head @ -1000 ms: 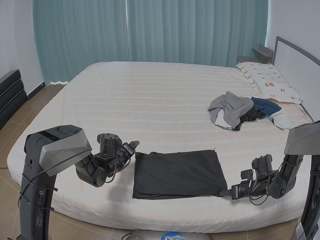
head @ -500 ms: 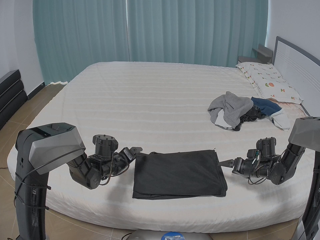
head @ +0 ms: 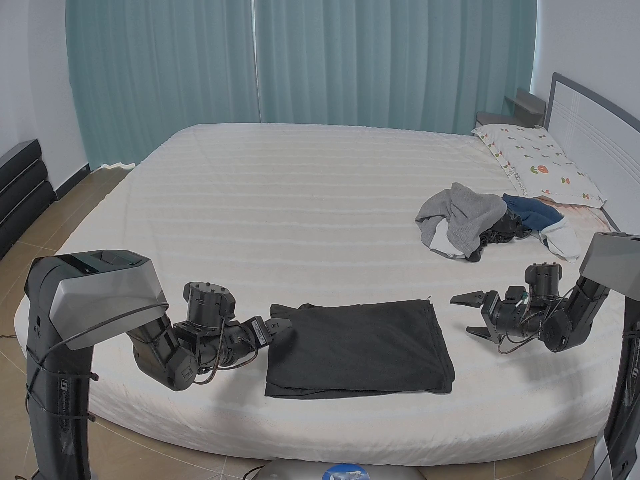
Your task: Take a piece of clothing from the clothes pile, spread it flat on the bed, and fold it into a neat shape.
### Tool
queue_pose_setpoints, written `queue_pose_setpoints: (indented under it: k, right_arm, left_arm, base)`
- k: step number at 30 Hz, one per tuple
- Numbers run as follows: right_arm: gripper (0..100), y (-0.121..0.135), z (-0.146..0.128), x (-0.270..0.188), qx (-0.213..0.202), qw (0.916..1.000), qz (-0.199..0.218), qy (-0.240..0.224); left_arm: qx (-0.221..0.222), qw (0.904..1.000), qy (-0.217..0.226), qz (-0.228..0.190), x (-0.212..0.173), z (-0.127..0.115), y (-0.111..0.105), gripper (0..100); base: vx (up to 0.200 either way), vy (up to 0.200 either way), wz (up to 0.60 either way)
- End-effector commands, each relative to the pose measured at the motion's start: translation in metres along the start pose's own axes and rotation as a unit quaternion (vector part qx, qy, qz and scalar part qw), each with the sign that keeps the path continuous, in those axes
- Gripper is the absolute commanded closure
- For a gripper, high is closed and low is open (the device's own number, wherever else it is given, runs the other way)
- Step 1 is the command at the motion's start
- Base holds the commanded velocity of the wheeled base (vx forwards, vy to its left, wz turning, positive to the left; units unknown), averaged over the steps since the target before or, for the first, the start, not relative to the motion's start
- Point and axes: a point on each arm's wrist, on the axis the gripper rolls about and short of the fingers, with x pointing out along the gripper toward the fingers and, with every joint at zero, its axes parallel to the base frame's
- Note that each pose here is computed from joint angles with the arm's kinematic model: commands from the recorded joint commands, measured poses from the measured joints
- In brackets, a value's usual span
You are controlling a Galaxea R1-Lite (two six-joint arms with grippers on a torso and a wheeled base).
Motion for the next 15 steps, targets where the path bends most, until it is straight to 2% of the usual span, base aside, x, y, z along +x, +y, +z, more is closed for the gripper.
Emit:
queue_pose_setpoints:
  k: [1, 7, 15]
  right_arm:
    - [0, -0.004, -0.001, 0.004, 0.000, 1.0000, -0.002, 0.000]
    - [0, -0.006, -0.003, 0.005, -0.001, 1.0000, -0.004, 0.001]
    - [0, -0.007, -0.004, 0.005, 0.000, 1.0000, -0.006, 0.002]
  left_arm:
    - [0.005, 1.0000, 0.008, 0.002, 0.004, -0.006, 0.002, 0]
    - [0.018, 0.9997, 0.009, -0.011, 0.012, -0.021, -0.002, 0]
    - [0.021, 0.9996, -0.001, -0.019, 0.012, -0.024, -0.001, 0]
  base:
    - [0.000, 0.000, 0.00]
    - [0.000, 0.000, 0.00]
    - [0.000, 0.000, 0.00]
